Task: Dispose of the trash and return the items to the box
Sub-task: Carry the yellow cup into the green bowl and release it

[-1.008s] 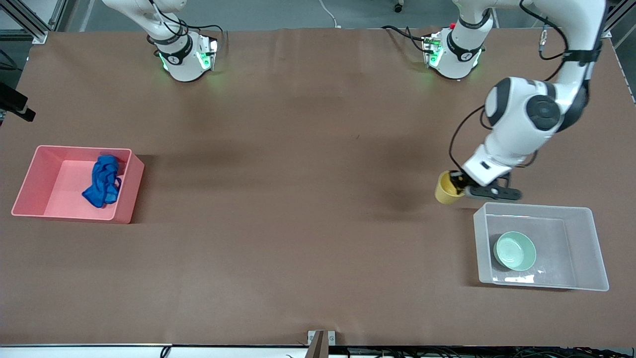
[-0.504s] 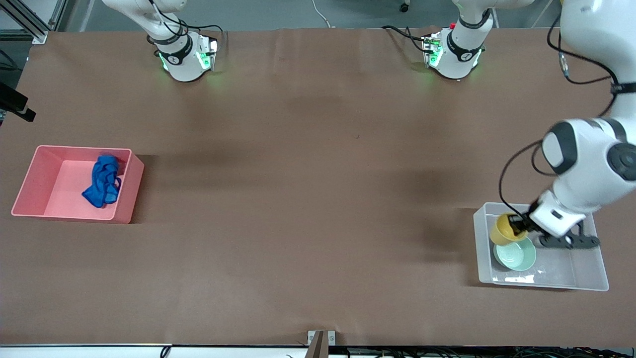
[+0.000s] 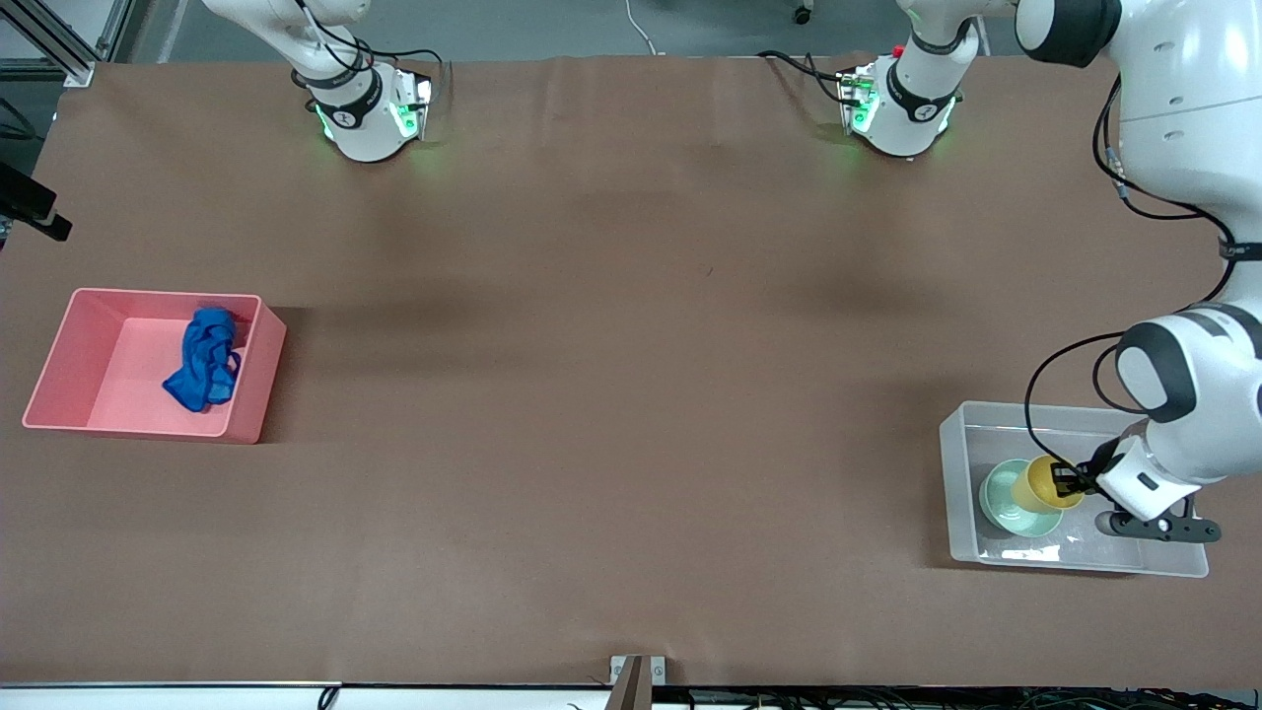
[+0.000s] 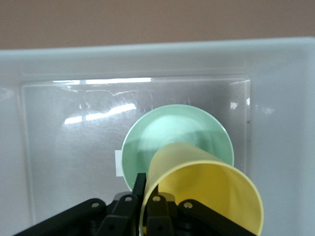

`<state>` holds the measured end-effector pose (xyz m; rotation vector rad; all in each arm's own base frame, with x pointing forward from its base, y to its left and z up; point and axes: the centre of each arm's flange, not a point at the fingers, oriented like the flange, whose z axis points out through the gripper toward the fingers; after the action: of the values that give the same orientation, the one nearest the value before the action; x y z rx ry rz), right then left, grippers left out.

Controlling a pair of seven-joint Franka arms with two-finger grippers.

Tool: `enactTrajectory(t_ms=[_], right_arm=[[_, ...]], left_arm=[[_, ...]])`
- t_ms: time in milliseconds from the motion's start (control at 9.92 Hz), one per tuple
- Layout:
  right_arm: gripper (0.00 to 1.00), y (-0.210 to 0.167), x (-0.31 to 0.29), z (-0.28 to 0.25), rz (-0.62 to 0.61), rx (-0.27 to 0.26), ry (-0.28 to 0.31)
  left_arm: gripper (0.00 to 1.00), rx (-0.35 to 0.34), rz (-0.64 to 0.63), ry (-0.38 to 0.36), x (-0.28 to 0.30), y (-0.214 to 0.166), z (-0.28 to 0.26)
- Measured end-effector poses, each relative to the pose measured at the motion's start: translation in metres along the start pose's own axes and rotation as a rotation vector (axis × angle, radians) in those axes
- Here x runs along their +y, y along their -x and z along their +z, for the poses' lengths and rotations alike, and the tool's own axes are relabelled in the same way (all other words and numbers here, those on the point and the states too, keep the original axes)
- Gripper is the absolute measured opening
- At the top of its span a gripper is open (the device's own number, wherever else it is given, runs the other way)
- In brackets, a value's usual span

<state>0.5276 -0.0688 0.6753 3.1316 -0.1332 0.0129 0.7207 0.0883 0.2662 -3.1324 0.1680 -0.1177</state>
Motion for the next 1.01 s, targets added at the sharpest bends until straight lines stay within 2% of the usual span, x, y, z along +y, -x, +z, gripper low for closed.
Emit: enactTrajectory(t_ms=[202, 303, 504, 706, 908, 1008], right_arm=[[1.00, 0.000, 0.000, 0.000, 0.000, 0.000, 0.000], [1.00, 0.000, 0.000, 0.000, 0.000, 0.000, 0.000], [1.00, 0.000, 0.000, 0.000, 0.000, -0.001, 0.000], [1.00, 0.000, 0.000, 0.000, 0.000, -0.002, 0.000], [1.00, 0.000, 0.000, 0.000, 0.000, -0.003, 0.000], [1.00, 0.000, 0.000, 0.001, 0.000, -0.005, 0.000]], left_arm=[[0.07, -0.014, -0.024, 0.023, -0.003, 0.003, 0.016], [0.16, -0.007, -0.030, 0.029, -0.004, 0.002, 0.013], [0.44, 0.036, -0.027, 0.023, -0.005, -0.007, -0.012], [0.73, 0.065, 0.008, 0.036, -0.003, -0.008, -0.075], [1.00, 0.063, 0.071, 0.073, 0.006, 0.006, -0.165], [1.00, 0.051, 0.089, 0.096, 0.017, 0.019, -0.208]])
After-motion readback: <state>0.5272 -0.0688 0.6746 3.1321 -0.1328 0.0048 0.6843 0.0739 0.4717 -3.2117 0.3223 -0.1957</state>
